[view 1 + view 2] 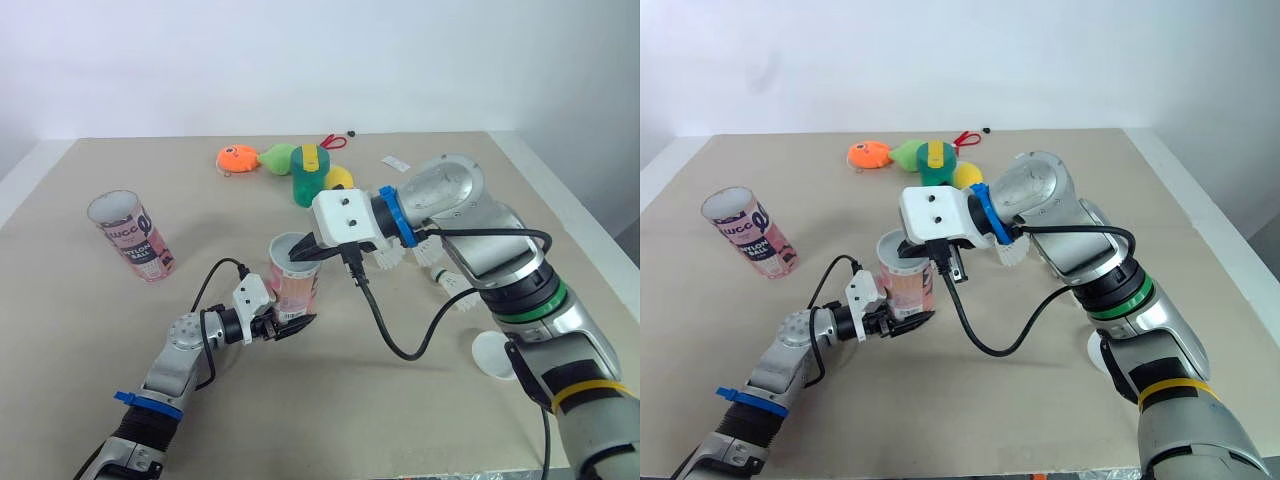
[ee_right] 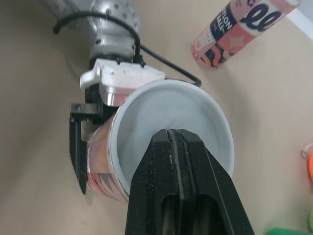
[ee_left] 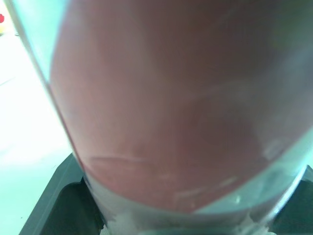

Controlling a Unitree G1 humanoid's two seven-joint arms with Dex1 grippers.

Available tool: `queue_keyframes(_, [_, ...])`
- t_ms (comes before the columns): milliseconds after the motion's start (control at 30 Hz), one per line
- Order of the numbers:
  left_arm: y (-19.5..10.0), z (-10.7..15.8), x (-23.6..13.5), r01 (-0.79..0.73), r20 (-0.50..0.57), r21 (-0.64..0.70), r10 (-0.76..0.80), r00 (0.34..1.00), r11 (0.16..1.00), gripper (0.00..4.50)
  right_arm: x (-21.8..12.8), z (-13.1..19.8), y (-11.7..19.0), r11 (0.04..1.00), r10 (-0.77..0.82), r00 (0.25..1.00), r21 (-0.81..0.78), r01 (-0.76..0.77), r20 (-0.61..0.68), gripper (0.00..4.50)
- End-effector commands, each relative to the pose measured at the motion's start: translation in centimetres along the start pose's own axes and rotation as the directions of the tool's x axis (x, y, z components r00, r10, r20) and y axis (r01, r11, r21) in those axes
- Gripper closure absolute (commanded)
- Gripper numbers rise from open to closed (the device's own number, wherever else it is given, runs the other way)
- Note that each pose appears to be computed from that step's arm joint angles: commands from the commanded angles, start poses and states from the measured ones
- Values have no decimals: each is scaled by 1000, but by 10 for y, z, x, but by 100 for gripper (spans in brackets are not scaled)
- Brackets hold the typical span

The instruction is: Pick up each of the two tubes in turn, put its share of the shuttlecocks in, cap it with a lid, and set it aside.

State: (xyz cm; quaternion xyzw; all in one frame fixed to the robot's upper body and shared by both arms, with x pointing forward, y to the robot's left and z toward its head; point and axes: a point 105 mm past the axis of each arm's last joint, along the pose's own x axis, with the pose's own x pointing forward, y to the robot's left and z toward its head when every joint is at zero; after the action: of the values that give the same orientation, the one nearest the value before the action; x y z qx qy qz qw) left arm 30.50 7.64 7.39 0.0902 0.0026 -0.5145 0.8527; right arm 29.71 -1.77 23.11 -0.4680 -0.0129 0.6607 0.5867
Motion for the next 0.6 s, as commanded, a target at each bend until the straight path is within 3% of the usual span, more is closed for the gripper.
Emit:
queue_keyframes(33, [-7,-31,-4,-9,-99,-78,1,995,997,122,23,-26,40,977,202,975,94,-193,-91,445])
queue_keyframes(167, [-7,-31,-4,-10,-99,-77,2,995,997,122,27,-24,45,974,213,974,96,-206,-71,445])
queue_keyframes(400, [-7,-26,-6,2,-90,-52,-7,996,999,122,-15,15,-5,990,-74,974,134,45,216,445])
queue_keyframes(533, [-7,-24,-7,11,-93,-37,-14,996,999,122,-54,35,-15,957,-214,888,269,107,407,445])
queue_keyframes(600, [-7,-23,-9,21,-99,-36,-25,995,999,122,-67,36,-14,940,-254,861,322,113,440,384])
